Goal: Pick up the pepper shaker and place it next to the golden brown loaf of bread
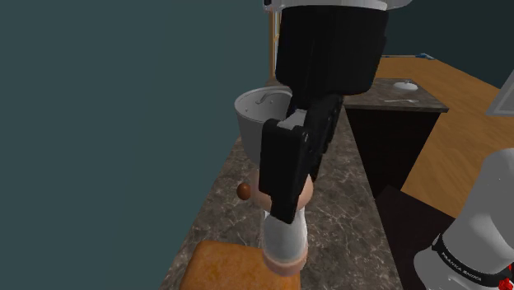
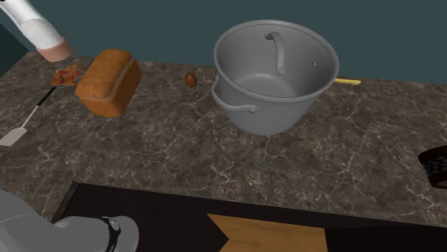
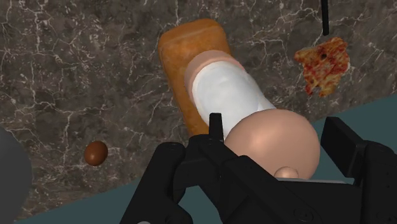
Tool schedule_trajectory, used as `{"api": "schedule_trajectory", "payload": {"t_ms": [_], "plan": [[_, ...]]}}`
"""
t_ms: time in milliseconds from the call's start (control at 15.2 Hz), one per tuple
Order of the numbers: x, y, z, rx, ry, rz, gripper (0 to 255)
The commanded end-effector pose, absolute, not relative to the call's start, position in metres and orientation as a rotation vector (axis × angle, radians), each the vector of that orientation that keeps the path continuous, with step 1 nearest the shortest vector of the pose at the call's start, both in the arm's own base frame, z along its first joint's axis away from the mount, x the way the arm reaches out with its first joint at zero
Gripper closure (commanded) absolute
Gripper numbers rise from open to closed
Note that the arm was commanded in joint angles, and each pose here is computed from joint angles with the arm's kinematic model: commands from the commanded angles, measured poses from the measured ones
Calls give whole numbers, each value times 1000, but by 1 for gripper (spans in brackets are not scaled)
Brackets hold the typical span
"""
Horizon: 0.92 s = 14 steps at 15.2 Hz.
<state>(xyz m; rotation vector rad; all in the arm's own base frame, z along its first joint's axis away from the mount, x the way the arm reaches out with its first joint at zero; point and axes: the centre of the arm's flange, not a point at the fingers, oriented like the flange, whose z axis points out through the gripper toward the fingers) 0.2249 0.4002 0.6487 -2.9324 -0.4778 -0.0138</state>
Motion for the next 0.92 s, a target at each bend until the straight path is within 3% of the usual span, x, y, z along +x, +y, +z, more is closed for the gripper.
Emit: {"api": "schedule_trajectory", "payload": {"t_ms": [0,858], "plan": [[214,424,648,-2931,-475,-14,255],[144,580,649,-2931,-475,-14,255]]}}
